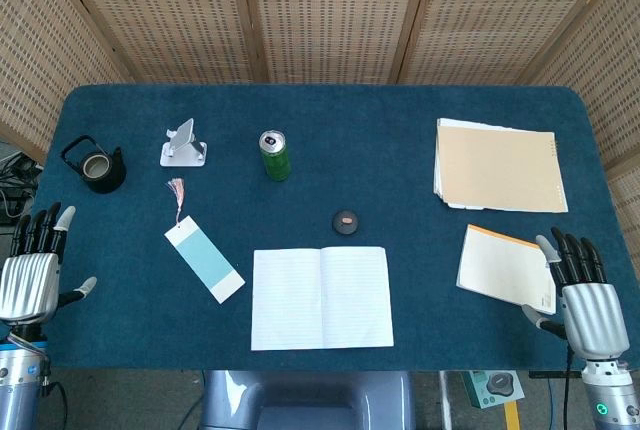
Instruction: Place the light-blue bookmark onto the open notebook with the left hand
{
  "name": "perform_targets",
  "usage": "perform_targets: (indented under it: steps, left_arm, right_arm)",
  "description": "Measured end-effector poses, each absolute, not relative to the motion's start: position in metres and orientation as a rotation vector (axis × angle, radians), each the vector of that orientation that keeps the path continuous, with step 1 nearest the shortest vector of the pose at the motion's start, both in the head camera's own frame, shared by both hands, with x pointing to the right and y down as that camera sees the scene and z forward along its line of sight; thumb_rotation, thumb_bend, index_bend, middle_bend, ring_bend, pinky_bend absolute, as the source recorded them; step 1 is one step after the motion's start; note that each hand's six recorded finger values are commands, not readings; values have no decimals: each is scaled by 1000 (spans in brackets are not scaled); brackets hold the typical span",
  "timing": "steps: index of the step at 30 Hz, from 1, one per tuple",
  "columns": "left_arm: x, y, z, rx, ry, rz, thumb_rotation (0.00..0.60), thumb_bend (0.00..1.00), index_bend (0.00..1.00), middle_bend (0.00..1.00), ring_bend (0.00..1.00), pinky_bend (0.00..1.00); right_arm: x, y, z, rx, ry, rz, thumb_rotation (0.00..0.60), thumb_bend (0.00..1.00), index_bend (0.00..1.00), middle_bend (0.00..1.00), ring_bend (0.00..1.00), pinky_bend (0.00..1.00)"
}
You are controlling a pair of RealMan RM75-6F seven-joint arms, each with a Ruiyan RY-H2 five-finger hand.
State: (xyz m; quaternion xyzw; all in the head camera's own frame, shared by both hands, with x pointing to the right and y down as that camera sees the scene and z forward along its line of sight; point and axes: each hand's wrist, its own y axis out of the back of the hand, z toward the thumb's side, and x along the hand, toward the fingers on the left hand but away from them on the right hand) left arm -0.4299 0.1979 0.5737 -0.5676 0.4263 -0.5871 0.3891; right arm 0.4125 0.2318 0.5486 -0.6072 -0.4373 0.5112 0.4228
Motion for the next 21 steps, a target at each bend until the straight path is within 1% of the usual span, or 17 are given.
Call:
perform_targets:
  steps: [21]
  left_arm:
    - [-428,198,574,-1464,1076,-1482,600,47,0,0,0,0]
  right_arm:
    - [412,232,550,-1530,-1088,1279,600,102,1,0,0,0]
